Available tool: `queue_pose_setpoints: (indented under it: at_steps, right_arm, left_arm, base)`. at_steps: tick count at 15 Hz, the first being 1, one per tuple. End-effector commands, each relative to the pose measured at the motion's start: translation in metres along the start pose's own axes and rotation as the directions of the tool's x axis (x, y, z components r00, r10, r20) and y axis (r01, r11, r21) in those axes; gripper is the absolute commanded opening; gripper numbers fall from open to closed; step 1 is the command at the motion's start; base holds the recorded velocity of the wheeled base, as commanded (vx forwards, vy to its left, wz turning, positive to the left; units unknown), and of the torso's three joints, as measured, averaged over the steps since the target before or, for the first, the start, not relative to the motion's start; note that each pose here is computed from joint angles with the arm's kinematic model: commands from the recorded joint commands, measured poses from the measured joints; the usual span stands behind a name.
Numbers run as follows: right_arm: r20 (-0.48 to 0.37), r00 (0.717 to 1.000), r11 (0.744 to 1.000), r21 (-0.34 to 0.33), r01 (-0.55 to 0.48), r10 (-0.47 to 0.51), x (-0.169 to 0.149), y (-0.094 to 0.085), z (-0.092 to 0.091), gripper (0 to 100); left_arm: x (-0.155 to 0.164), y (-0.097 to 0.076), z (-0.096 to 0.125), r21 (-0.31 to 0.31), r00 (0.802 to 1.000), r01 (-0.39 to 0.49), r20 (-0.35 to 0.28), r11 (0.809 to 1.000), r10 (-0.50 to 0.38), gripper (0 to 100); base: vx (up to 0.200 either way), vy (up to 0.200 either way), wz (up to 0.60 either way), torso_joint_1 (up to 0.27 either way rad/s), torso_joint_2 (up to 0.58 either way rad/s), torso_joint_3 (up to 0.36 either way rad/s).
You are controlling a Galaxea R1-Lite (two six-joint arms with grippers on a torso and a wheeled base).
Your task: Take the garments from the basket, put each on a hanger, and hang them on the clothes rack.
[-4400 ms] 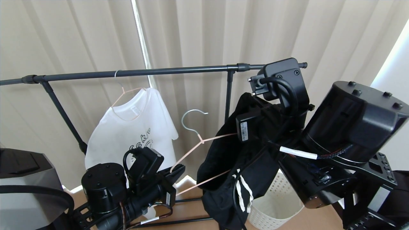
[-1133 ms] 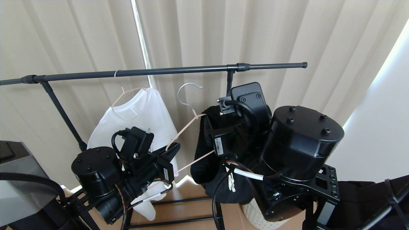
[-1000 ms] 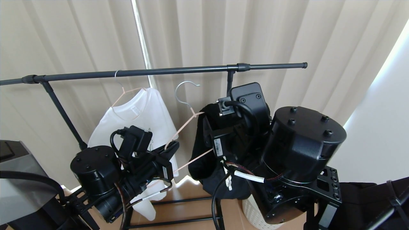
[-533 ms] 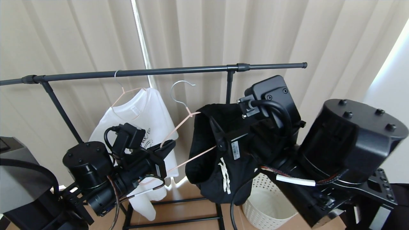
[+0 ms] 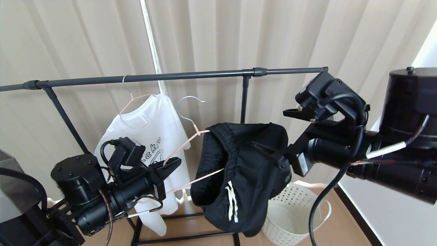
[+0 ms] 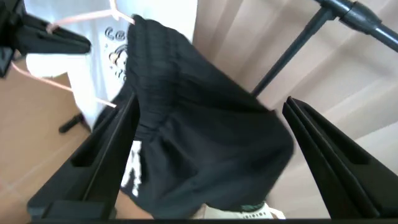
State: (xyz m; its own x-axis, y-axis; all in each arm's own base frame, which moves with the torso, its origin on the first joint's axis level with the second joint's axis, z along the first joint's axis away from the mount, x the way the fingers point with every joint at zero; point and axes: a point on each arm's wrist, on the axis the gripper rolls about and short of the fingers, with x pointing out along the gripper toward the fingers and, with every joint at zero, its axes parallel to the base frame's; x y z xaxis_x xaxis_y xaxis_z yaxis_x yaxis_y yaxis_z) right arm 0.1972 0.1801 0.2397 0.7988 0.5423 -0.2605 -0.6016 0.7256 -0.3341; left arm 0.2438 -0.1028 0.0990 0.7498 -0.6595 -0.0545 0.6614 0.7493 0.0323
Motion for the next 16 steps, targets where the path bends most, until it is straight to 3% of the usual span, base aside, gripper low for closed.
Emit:
queue_pose_setpoints:
  at_steps: [1, 3, 5, 7, 9, 13, 16]
  right_arm:
    - [-0.009, 1.0, 0.999, -0.034, -0.013, 0.013, -0.011, -0.033, 0.017, 100]
    - [-0.048, 0.994, 0.993, -0.07, -0.097, 0.093, -0.015, -0.042, 0.022, 100]
    - [-0.096, 0.969, 0.968, -0.087, -0.237, 0.228, -0.023, -0.048, 0.035, 100]
    - [-0.157, 0.936, 0.936, -0.112, -0.333, 0.314, -0.02, -0.051, 0.039, 100]
    - [-0.246, 0.87, 0.881, -0.103, -0.461, 0.426, -0.004, -0.047, 0.033, 100]
    - [-0.329, 0.814, 0.849, -0.064, -0.525, 0.479, 0.036, -0.034, 0.012, 100]
    - [-0.318, 0.818, 0.849, -0.071, -0.524, 0.479, 0.054, -0.031, 0.007, 100]
  left_arm:
    - [-0.009, -0.001, 0.001, 0.02, 0.999, 0.052, -0.001, 0.998, -0.052, 0]
    - [-0.016, -0.002, -0.003, 0.045, 0.997, 0.067, -0.025, 0.997, -0.066, 0]
    - [-0.026, -0.005, -0.008, 0.061, 0.992, 0.117, -0.054, 0.991, -0.114, 0]
    - [-0.03, -0.008, -0.01, 0.077, 0.989, 0.141, -0.063, 0.987, -0.136, 0]
    - [-0.03, -0.009, -0.009, 0.08, 0.988, 0.146, -0.063, 0.986, -0.141, 0]
    - [-0.033, -0.012, -0.004, 0.092, 0.988, 0.152, -0.043, 0.984, -0.148, 0]
    - [-0.035, -0.015, -0.006, 0.086, 0.986, 0.161, -0.053, 0.983, -0.157, 0]
  base:
    - [0.0, 0.0, 0.0, 0.0, 0.0, 0.0]
    - [0.0, 0.0, 0.0, 0.0, 0.0, 0.0]
    - [0.0, 0.0, 0.0, 0.0, 0.0, 0.0]
    - [0.0, 0.0, 0.0, 0.0, 0.0, 0.0]
    - [0.0, 0.0, 0.0, 0.0, 0.0, 0.0]
    - [0.0, 0.0, 0.0, 0.0, 0.0, 0.0]
    - [0.0, 0.0, 0.0, 0.0, 0.0, 0.0]
